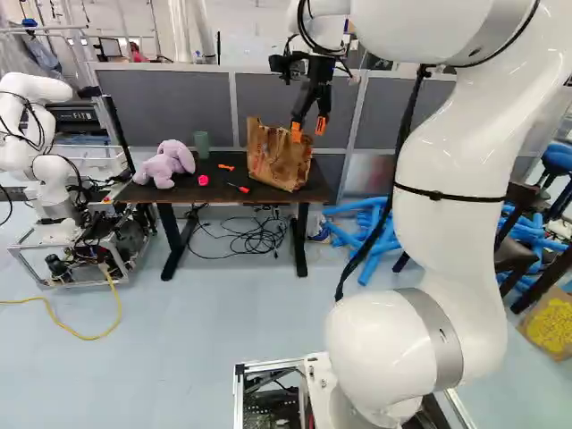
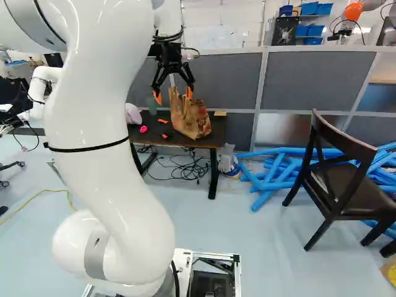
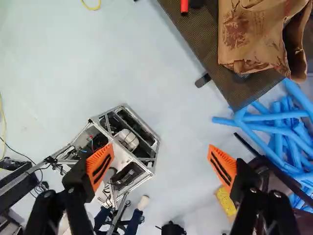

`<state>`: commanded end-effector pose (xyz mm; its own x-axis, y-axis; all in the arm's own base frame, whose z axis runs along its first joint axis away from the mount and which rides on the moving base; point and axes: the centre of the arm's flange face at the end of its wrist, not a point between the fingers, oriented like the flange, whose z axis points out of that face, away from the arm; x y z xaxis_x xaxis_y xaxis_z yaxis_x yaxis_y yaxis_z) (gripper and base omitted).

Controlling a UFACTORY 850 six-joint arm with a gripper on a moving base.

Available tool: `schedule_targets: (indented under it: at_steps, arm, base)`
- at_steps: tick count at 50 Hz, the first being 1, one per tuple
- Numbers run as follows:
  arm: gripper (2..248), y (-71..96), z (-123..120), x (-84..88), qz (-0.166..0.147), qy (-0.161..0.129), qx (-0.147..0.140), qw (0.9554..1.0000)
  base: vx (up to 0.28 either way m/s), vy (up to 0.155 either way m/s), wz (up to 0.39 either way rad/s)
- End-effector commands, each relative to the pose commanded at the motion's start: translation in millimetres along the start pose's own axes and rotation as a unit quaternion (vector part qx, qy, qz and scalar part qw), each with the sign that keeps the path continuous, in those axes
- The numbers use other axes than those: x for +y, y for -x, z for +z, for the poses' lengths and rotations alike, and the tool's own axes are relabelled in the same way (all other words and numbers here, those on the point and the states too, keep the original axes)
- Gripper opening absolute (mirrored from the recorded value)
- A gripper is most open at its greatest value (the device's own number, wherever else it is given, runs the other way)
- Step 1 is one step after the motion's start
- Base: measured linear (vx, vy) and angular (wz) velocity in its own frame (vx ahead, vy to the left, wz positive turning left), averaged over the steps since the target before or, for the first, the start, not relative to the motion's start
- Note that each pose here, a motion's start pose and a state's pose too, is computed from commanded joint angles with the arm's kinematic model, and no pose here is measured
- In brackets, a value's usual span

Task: Pick up the bag on the ground and place it on the table

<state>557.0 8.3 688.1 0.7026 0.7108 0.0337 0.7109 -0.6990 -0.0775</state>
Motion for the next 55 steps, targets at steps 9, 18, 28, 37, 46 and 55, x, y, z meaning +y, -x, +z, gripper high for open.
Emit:
schedule_targets:
  at_steps: [9,18,28,37,46,55]
  arm:
    - [247,0.0,0,0.0,0.000,0.000,0.000,1.0000]
    - [247,0.0,0,0.0,0.000,0.000,0.000,1.0000]
    - [247,0.3,1,0.0,0.002,0.002,0.002,1.0000]
    - [247,0.8,4,-0.1,0.005,0.006,0.005,1.0000]
    - [247,1.6,9,-0.2,0.010,0.012,0.010,0.9998]
    - [247,2.7,15,-0.4,0.017,0.019,0.016,0.9995]
  base:
    - [0.014,0.001,0.000]
    - [0.000,0.000,0.000]
    - [0.000,0.000,0.000]
    - [0.000,0.000,0.000]
    - [0.000,0.000,0.000]
    - [0.000,0.000,0.000]
